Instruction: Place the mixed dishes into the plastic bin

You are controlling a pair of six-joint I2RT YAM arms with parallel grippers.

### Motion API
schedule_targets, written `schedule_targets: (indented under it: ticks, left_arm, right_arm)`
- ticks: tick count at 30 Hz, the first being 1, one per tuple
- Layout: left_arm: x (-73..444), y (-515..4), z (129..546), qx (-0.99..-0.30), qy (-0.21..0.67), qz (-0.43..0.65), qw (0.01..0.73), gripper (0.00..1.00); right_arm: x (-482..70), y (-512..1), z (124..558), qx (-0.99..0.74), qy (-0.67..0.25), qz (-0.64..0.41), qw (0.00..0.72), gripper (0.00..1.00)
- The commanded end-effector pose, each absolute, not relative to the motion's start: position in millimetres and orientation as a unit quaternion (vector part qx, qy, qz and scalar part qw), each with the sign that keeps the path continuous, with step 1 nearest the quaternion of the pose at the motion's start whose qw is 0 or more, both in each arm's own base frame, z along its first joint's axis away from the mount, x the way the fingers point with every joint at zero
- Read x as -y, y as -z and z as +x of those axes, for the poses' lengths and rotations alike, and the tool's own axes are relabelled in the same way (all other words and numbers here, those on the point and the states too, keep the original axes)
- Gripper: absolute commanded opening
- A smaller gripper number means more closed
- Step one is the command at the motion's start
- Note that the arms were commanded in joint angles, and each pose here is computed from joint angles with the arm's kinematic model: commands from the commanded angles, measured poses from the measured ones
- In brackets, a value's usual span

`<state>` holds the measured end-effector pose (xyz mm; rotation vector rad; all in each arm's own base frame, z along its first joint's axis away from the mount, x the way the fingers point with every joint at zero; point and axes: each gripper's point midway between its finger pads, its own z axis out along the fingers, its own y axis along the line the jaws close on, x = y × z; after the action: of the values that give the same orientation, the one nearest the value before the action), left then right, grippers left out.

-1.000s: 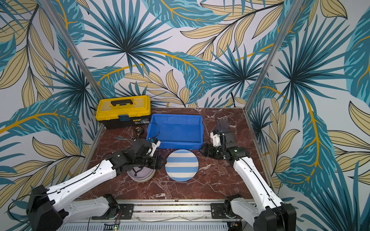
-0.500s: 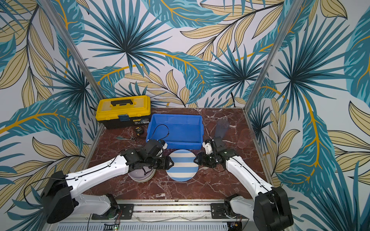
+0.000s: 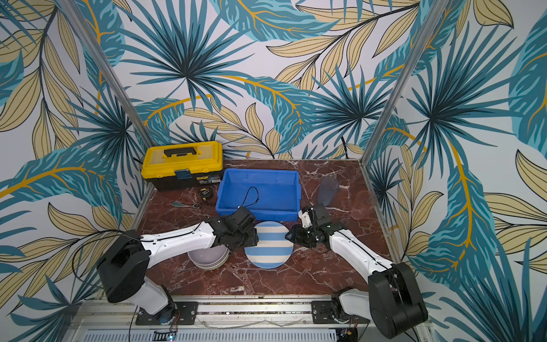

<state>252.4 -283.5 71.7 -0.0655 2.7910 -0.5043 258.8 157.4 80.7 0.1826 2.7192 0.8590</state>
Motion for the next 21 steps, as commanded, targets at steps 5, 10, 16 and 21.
schedule_targets:
  ticks: [5, 10, 16, 21]
  left_arm:
    - [284.0, -67.3, 257.3, -0.974, 0.158, -0.029, 0.16, 0.61]
    - [281.0, -62.7, 254.7, -0.977, 0.147, -0.026, 0.154, 0.61]
    - [271.3, -69.2, 259.5, -0.977, 0.123, -0.025, 0.173, 0.61]
    - [263.3, -75.3, 261.4, -0.978, 0.098, -0.02, 0.183, 0.61]
  right_arm:
    - [-158.7, -69.9, 254.4, -0.941, -0.303, 0.071, 0.135, 0.49]
    - [-158.2, -68.7, 252.4, -0.942, -0.3, 0.067, 0.132, 0.46]
    - [-157.7, -63.4, 251.5, -0.946, -0.293, 0.06, 0.124, 0.46]
    - [-160.0, -60.4, 251.5, -0.947, -0.294, 0.056, 0.119, 0.46]
